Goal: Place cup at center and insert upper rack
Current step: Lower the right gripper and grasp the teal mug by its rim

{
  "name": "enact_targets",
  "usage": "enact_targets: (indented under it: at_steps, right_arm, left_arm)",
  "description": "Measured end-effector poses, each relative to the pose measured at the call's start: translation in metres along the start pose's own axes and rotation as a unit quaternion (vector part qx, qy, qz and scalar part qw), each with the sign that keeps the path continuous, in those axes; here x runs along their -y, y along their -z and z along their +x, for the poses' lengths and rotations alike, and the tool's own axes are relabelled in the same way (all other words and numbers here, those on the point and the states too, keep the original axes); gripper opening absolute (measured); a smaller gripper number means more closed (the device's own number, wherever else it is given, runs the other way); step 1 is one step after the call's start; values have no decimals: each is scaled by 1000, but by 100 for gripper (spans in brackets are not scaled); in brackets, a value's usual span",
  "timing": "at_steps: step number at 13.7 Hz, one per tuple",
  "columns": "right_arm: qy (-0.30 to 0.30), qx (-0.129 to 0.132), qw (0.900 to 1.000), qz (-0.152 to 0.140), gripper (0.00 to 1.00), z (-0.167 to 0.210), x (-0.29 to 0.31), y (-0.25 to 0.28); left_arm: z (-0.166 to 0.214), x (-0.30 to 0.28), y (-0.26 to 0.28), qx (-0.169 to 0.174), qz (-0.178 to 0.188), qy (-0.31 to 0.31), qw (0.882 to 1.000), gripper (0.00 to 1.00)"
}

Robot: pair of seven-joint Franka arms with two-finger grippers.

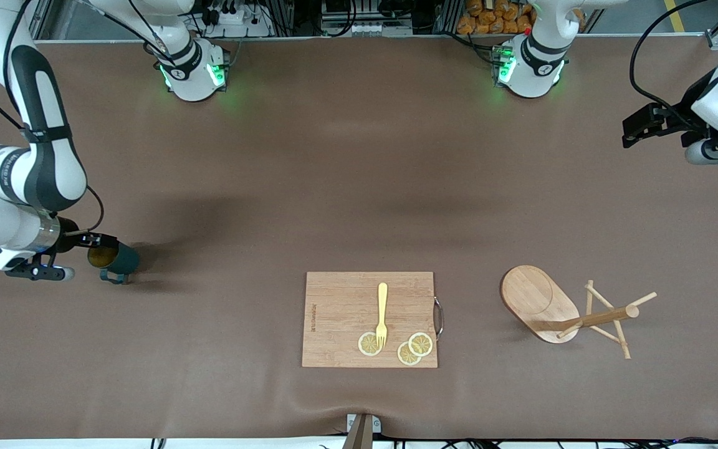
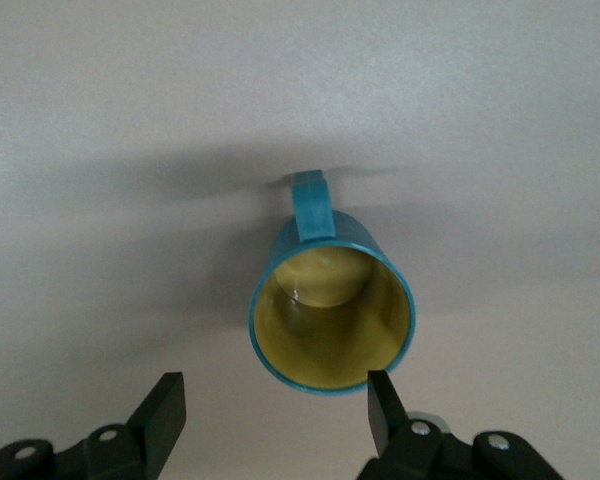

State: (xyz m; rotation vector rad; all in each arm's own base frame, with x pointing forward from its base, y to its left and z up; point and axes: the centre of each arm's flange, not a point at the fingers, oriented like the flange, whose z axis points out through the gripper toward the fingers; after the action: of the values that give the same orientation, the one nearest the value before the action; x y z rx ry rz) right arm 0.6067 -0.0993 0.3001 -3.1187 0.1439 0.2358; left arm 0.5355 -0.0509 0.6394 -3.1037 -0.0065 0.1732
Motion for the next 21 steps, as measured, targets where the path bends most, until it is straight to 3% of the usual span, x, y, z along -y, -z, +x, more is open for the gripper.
enact_targets:
  at_steps: [4, 9, 10, 11, 13, 16, 17, 19, 21]
  right_arm:
    - [2, 1, 1000, -3, 76, 5, 3, -27]
    - [5, 6, 1000, -3, 62, 4, 7, -40]
    - [7, 7, 1000, -3, 55, 3, 9, -42]
    - [9, 7, 1000, -4, 55, 3, 11, -43]
    - [10, 7, 1000, -4, 35, 4, 12, -44]
    - [9, 3, 1000, -5, 30, 5, 12, -47]
    - [9, 2, 1000, -5, 25, 5, 12, -48]
    - [9, 0, 1000, -5, 5, 6, 12, -49]
    - [9, 0, 1000, -5, 4, 6, 11, -49]
  left_arm:
    - [0, 4, 0, 0, -2, 4, 1000, 100]
    - [-2, -16, 0, 1, 0, -15, 1000, 100]
    - [-1, -14, -1, 1, 0, -13, 1000, 100]
    - [-1, -13, -2, 2, 0, -12, 1000, 100]
    - [1, -14, -4, 4, 0, -13, 1000, 100]
    - [-4, -41, -5, 10, 3, -26, 1000, 100]
    - [-8, -57, -6, 14, 5, -36, 999, 100]
    - [-18, -95, -7, 17, 10, -53, 998, 100]
    - [-24, -128, -15, 24, 15, -38, 999, 100]
